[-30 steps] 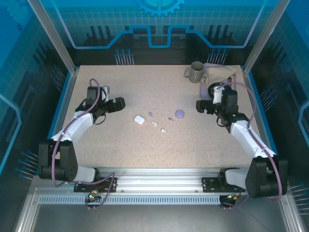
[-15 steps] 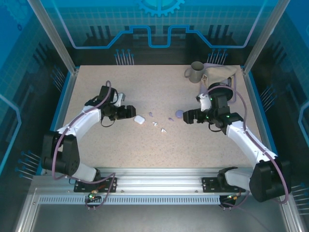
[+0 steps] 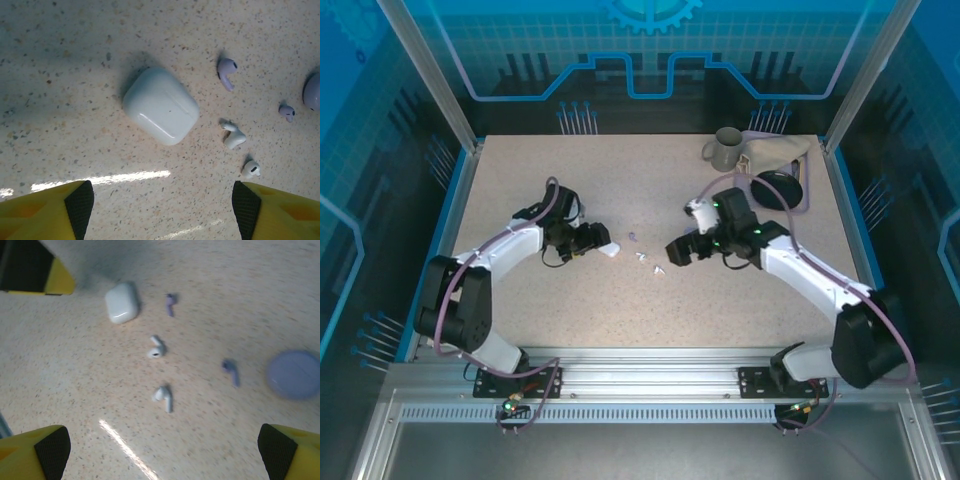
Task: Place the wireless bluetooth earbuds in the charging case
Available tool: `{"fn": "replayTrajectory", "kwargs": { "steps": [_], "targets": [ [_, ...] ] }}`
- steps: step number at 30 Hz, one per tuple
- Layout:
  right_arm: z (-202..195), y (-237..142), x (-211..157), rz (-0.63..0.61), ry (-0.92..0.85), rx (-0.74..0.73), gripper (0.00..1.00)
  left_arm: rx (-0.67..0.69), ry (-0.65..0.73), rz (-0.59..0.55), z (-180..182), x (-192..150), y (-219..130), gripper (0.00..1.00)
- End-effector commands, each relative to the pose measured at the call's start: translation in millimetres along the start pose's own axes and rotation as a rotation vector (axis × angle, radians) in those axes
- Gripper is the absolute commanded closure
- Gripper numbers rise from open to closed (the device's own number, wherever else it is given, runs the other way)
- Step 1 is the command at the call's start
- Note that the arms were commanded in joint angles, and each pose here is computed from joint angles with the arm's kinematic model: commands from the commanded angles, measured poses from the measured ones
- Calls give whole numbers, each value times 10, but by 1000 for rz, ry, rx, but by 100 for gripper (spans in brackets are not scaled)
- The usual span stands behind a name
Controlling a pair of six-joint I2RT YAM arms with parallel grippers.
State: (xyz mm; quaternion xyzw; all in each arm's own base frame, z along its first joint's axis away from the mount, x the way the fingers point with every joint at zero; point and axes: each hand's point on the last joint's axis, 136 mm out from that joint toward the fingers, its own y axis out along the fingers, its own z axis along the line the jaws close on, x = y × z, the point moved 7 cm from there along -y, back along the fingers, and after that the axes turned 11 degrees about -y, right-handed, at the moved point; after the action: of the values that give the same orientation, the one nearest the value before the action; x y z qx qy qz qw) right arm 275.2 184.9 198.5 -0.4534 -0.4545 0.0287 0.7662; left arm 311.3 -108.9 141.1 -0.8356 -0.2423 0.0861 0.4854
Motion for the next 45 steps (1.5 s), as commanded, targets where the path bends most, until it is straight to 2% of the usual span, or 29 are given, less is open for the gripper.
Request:
{"fn": "replayTrajectory", "kwargs": {
  "steps": [1,5,11,21,34,45],
  "targets": [
    [199,226,180,46,-112,37,0,-56,-70,-45,9,31,-149,23],
    [393,582,361,101,-192,73,1,-120,-142,-75,194,74,-325,23],
    [674,1150,580,190,-290,149,19,-177,-225,-96,430,61,-513,23],
    [661,1753,643,318,-339,66,31,-167,-246,-124,555,15,-654,22],
    [563,1994,609,378,-354,7,30,-169,-227,-134,540,11,-701,20],
    [590,2063,634,398,-364,43,29,-166,-218,-138,535,-1,-726,20]
  ]
}}
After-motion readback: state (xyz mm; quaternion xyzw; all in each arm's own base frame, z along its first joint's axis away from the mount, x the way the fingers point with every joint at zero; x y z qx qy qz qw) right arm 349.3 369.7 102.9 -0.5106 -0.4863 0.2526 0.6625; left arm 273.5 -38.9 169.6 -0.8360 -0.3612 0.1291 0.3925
